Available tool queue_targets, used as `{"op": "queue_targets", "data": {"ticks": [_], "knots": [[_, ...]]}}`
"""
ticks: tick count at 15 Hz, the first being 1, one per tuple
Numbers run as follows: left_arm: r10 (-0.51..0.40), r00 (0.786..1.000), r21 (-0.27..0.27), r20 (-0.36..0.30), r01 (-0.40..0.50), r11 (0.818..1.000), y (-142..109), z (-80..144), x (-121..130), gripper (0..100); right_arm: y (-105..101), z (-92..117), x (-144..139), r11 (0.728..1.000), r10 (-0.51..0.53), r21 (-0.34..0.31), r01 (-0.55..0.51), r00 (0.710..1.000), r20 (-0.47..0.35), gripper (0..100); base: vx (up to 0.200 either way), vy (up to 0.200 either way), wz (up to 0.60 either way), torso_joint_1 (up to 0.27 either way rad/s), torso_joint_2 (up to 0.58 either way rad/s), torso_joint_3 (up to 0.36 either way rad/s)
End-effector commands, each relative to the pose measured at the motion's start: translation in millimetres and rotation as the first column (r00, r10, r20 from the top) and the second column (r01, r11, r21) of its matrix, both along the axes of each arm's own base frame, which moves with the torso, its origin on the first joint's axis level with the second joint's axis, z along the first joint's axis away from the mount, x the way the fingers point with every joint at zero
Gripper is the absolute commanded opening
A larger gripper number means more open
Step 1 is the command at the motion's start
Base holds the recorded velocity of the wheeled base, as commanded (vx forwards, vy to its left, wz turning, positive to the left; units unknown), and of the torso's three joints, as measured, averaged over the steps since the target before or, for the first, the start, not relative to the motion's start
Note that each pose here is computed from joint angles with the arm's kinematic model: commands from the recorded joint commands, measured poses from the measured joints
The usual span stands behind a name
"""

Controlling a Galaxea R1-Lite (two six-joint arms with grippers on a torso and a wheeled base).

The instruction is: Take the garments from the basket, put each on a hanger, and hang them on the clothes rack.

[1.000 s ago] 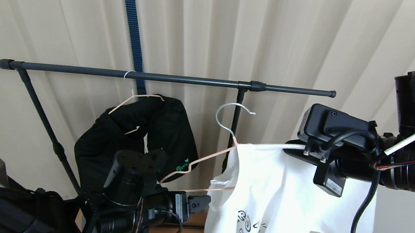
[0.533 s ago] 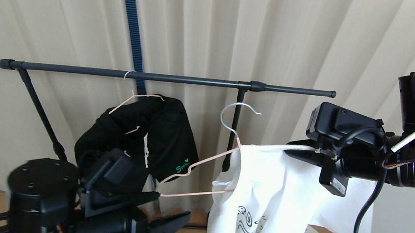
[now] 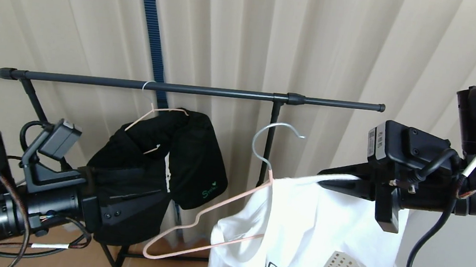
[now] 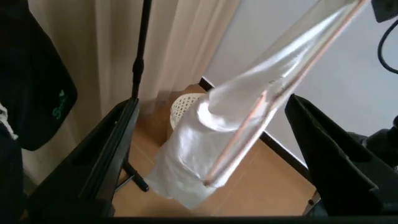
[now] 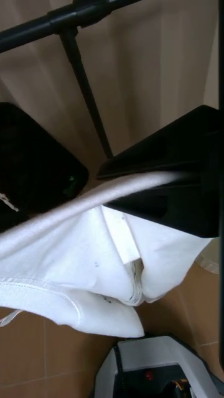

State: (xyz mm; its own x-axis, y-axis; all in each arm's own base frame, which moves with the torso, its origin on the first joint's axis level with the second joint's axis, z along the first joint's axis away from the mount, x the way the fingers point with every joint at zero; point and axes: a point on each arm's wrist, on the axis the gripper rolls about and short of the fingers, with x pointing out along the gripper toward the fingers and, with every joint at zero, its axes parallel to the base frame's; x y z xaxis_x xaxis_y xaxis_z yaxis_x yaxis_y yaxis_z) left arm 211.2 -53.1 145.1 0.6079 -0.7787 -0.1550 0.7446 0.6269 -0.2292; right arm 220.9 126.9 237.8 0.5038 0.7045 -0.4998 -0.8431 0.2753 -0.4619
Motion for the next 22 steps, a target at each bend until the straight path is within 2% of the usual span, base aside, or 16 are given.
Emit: {"op": "queue_targets", "data": {"ticks": [1,2,3,8,13,19,22], "knots": [[-0.136,0.99,0.018,-0.034,0.137,0.99,-7,-22,39,100,1,-1,-1,1.0,0.023,0.01,-0.023,1.0,-0.008,0,0.0,0.0,0.0,0.0,0.0,0.0],[-0.193,0.98,0.0,-0.04,0.193,0.981,-9,-23,42,100,2,-1,-2,0.999,0.042,0.021,-0.042,0.999,-0.016,0,0.0,0.0,0.0,0.0,0.0,0.0],[-0.213,0.976,-0.003,-0.047,0.213,0.977,-10,-27,46,100,2,-1,-2,0.998,0.055,0.028,-0.055,0.998,-0.021,0,0.0,0.0,0.0,0.0,0.0,0.0],[-0.339,0.938,0.033,-0.069,0.341,0.939,-41,-49,48,100,5,1,-5,0.995,0.09,0.049,-0.089,0.996,-0.018,0,0.0,0.0,0.0,0.0,0.0,0.0],[-0.373,0.924,0.032,-0.088,0.377,0.926,-53,-58,55,100,8,5,-10,0.992,0.109,0.056,-0.109,0.994,-0.005,0,0.0,0.0,0.0,0.0,0.0,0.0],[-0.429,0.899,0.02,-0.095,0.432,0.902,-64,-62,56,100,10,9,-16,0.989,0.131,0.065,-0.132,0.991,0.011,0,0.0,0.0,0.0,0.0,0.0,0.0],[-0.452,0.883,0.02,-0.124,0.458,0.889,-74,-71,54,100,8,14,-21,0.987,0.137,0.078,-0.139,0.99,0.029,0,0.0,0.0,0.0,0.0,0.0,0.0]]}}
